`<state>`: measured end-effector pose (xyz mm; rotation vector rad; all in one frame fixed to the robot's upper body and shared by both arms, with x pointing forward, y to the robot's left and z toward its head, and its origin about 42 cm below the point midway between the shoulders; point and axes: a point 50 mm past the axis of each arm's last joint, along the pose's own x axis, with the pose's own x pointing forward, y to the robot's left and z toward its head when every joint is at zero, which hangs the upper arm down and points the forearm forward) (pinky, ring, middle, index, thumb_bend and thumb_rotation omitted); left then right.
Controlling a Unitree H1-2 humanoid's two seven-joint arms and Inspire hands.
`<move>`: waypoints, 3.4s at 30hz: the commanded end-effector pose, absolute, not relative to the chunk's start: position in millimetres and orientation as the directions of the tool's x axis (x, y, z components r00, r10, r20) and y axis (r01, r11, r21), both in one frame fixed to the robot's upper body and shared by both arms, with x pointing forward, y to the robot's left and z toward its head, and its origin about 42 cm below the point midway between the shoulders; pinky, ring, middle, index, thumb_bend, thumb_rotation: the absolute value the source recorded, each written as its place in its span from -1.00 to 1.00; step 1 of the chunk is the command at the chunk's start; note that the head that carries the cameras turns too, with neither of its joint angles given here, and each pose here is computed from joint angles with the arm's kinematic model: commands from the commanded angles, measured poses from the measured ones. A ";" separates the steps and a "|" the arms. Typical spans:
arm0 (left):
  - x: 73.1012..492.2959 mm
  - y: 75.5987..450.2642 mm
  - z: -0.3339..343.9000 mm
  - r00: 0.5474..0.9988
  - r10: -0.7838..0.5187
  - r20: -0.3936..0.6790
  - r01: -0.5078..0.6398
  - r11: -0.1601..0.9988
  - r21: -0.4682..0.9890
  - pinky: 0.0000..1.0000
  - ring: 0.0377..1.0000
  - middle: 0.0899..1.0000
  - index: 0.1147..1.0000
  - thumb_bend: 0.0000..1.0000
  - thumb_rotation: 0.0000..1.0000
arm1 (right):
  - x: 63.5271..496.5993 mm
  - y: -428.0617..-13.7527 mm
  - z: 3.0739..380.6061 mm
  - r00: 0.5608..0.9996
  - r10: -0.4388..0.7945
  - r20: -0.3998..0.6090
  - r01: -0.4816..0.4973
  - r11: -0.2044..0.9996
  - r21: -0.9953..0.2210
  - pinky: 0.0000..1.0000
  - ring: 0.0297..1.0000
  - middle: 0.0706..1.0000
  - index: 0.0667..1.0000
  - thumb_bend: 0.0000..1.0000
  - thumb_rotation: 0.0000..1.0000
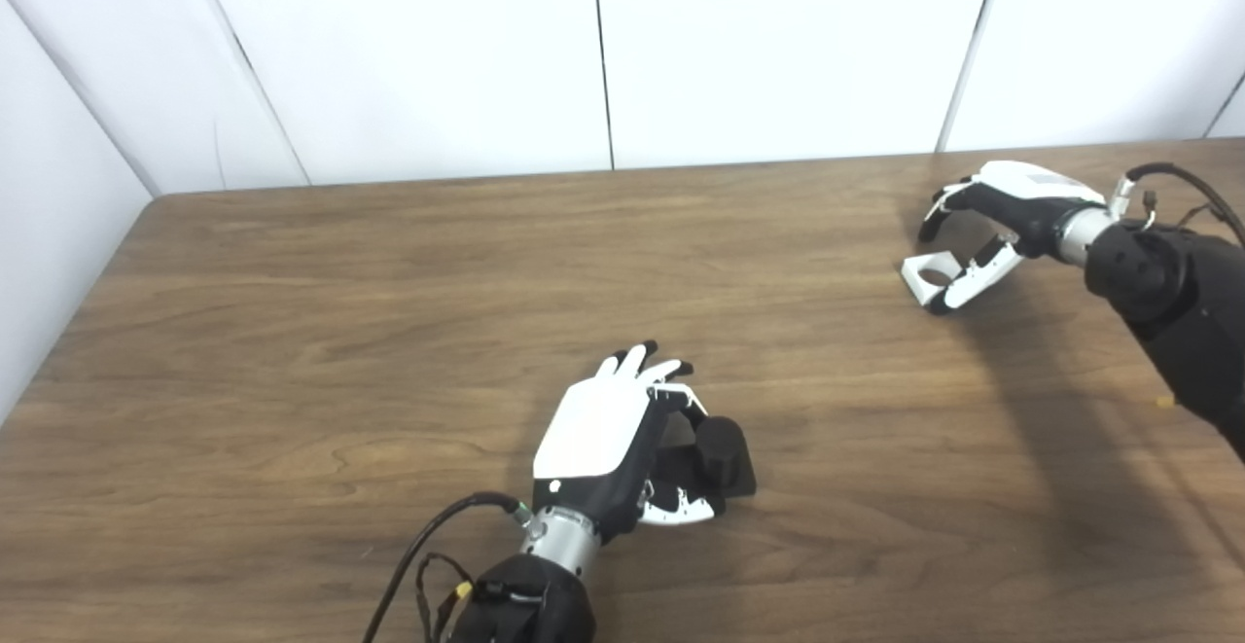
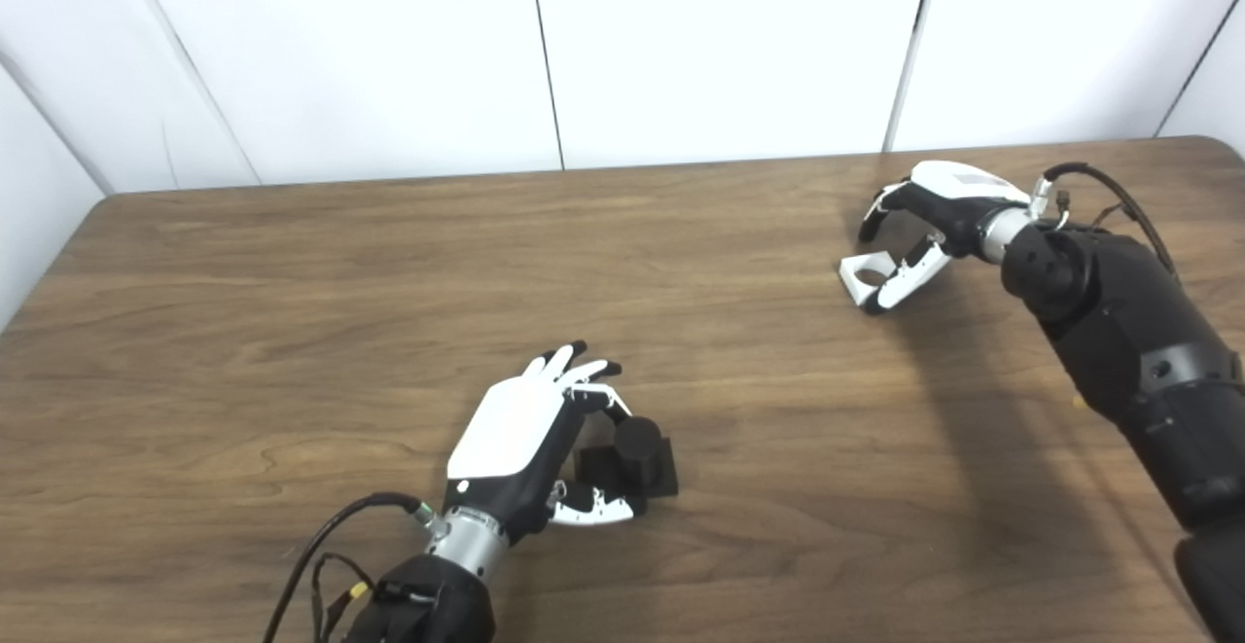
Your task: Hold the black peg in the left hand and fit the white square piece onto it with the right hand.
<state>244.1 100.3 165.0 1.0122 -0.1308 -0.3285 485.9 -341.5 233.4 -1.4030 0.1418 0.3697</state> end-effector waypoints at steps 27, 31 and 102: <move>245.5 95.1 160.3 0.940 -0.335 -0.059 0.226 0.483 0.846 0.99 0.98 0.75 -0.16 0.05 -0.88 | 506.1 -335.2 266.9 0.909 0.193 -0.370 -0.377 -0.001 -0.926 0.78 0.88 0.72 0.11 0.64 -0.54; 245.7 95.6 160.1 0.940 -0.335 -0.059 0.227 0.486 0.844 1.00 0.99 0.75 -0.16 0.05 -0.88 | 507.4 -335.9 266.0 0.908 0.194 -0.370 -0.381 0.019 -0.924 0.76 0.86 0.70 -0.08 0.08 -0.69; 250.0 124.7 158.0 0.937 -0.341 -0.078 0.233 0.442 0.866 0.98 0.99 0.75 -0.16 0.05 -0.88 | 349.9 -254.2 340.4 0.833 0.553 0.019 -0.087 0.164 -0.983 0.85 0.94 0.71 -0.10 0.05 -0.70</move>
